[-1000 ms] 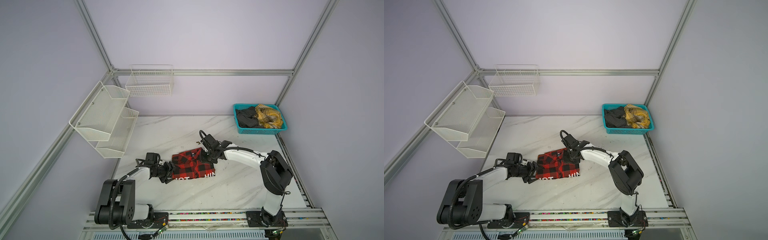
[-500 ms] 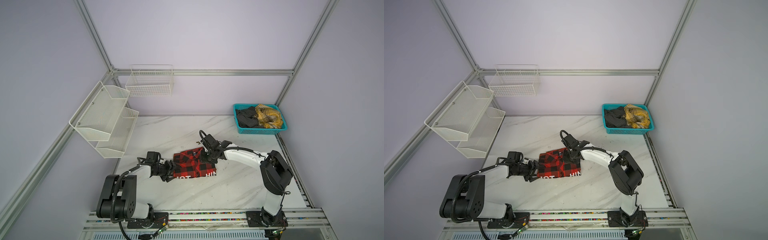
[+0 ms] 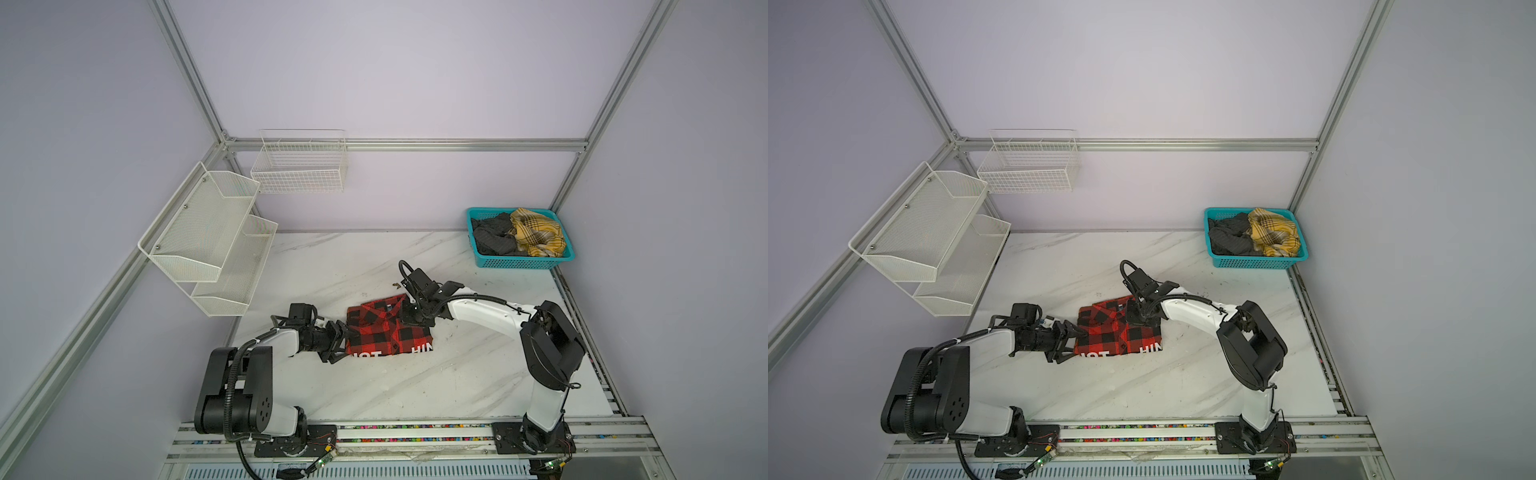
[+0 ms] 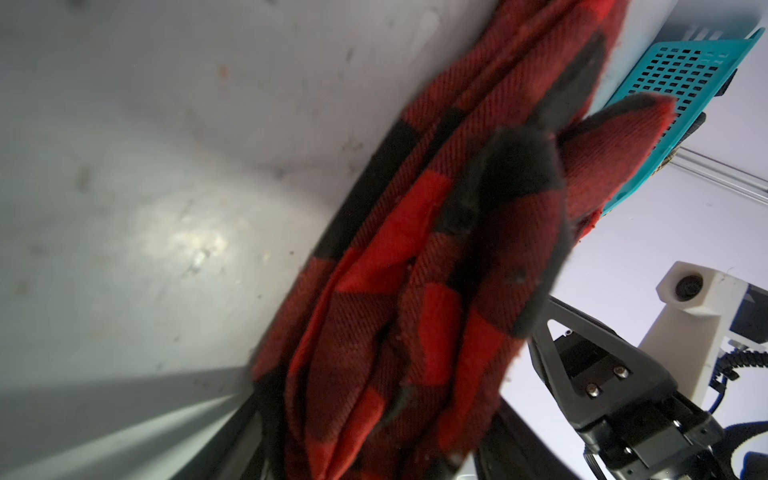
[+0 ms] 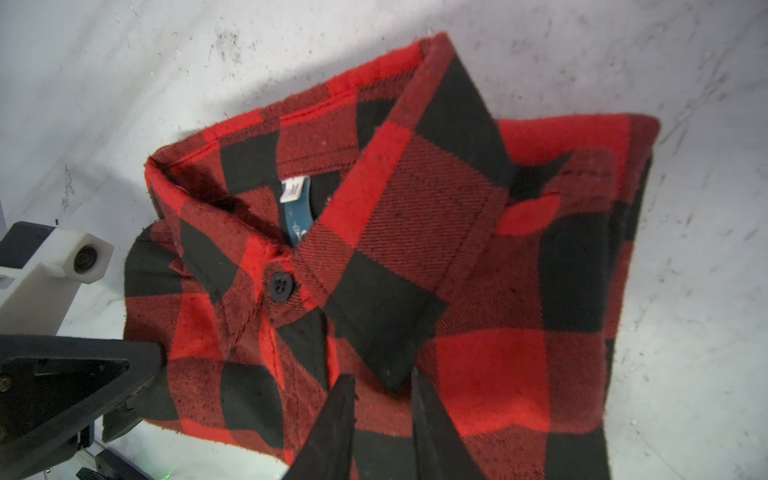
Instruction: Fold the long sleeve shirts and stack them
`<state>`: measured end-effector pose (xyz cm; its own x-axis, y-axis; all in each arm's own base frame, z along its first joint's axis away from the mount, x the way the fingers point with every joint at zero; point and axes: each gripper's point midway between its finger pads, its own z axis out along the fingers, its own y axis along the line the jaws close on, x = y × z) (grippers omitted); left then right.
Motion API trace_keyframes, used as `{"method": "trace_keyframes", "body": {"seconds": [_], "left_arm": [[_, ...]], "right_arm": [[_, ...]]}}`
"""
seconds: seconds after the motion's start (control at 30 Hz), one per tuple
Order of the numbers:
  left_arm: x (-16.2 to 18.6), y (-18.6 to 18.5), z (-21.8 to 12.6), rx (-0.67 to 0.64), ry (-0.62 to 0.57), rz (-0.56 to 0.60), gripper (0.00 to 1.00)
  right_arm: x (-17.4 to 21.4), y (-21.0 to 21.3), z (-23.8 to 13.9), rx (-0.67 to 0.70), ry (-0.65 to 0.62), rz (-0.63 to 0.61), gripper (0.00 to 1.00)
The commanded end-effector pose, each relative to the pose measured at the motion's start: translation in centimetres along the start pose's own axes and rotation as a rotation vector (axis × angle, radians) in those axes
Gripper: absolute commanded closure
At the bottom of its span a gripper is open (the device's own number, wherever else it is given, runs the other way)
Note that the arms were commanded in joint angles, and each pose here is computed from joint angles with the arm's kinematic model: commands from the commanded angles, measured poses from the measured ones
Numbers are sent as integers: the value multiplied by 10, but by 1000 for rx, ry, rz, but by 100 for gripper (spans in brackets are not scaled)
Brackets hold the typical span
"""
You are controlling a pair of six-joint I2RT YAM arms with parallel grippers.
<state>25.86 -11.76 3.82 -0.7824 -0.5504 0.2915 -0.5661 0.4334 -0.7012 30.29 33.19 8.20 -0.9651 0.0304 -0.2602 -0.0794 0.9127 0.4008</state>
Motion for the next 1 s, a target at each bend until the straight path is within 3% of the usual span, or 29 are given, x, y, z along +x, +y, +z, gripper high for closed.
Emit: {"method": "trace_keyframes", "body": {"seconds": [0.0,0.27,0.73,0.97], "left_arm": [[-11,36,6,-167,-50,-12,33],[-8,37,11,-157,-33,-2,45],[-18,3,10,-105,-33,47,72],[-38,-24,10,-87,-44,84,79]], "right_arm": [[0,-6,-3,14,-21,28,73],[3,-12,-4,16,-33,56,73],[-11,-7,-30,7,-110,96,72],[-18,-7,-46,-5,-142,139,72]]}}
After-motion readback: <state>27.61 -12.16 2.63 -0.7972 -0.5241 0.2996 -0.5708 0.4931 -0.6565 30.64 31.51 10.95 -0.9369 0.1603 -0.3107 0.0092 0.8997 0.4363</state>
